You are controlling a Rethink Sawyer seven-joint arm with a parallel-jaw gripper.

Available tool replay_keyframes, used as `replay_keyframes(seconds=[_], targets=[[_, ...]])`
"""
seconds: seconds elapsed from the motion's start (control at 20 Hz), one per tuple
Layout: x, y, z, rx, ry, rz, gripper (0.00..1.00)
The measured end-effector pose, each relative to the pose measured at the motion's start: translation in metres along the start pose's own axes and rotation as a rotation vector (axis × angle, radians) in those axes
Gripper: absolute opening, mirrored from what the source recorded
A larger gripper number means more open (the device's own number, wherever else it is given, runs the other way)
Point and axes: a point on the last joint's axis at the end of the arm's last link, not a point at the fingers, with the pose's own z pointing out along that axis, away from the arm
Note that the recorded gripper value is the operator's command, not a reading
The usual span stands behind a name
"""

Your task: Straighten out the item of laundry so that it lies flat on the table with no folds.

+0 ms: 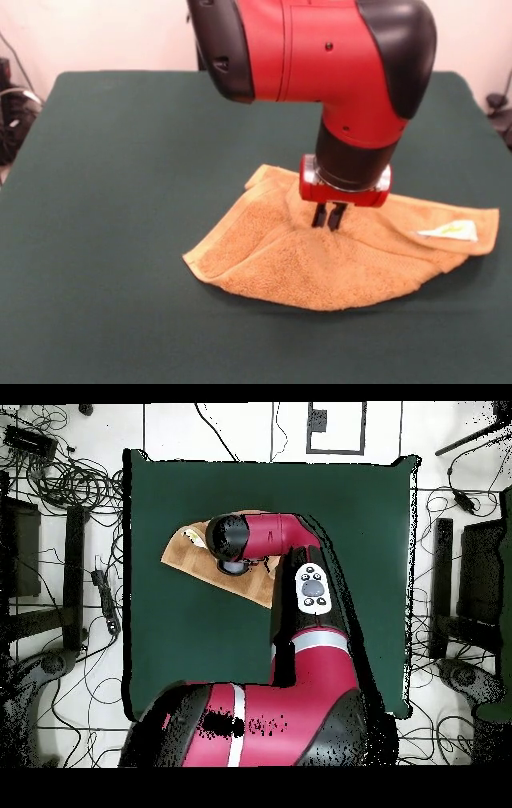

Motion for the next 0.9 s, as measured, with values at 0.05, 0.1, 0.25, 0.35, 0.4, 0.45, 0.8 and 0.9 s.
replay_keyframes(seconds=[0.05, 0.1, 0.25, 0.35, 0.4, 0.45, 0.8, 0.9], targets=[[0.000, 0.000, 0.000, 0.001, 0.000, 0.000, 0.00], [0.000, 0.000, 0.000, 0.001, 0.000, 0.000, 0.00], [-0.001, 0.001, 0.000, 0.010, -0.003, -0.003, 0.00], [-0.002, 0.002, 0.000, 0.017, -0.002, -0.005, 0.00], [-0.003, 0.003, 0.000, 0.022, 0.000, -0.007, 0.00], [-0.005, 0.003, 0.000, 0.026, 0.004, -0.007, 0.00], [-0.017, 0.007, 0.000, 0.054, 0.051, -0.004, 0.00], [-0.020, 0.008, 0.000, 0.060, 0.060, -0.003, 0.00]])
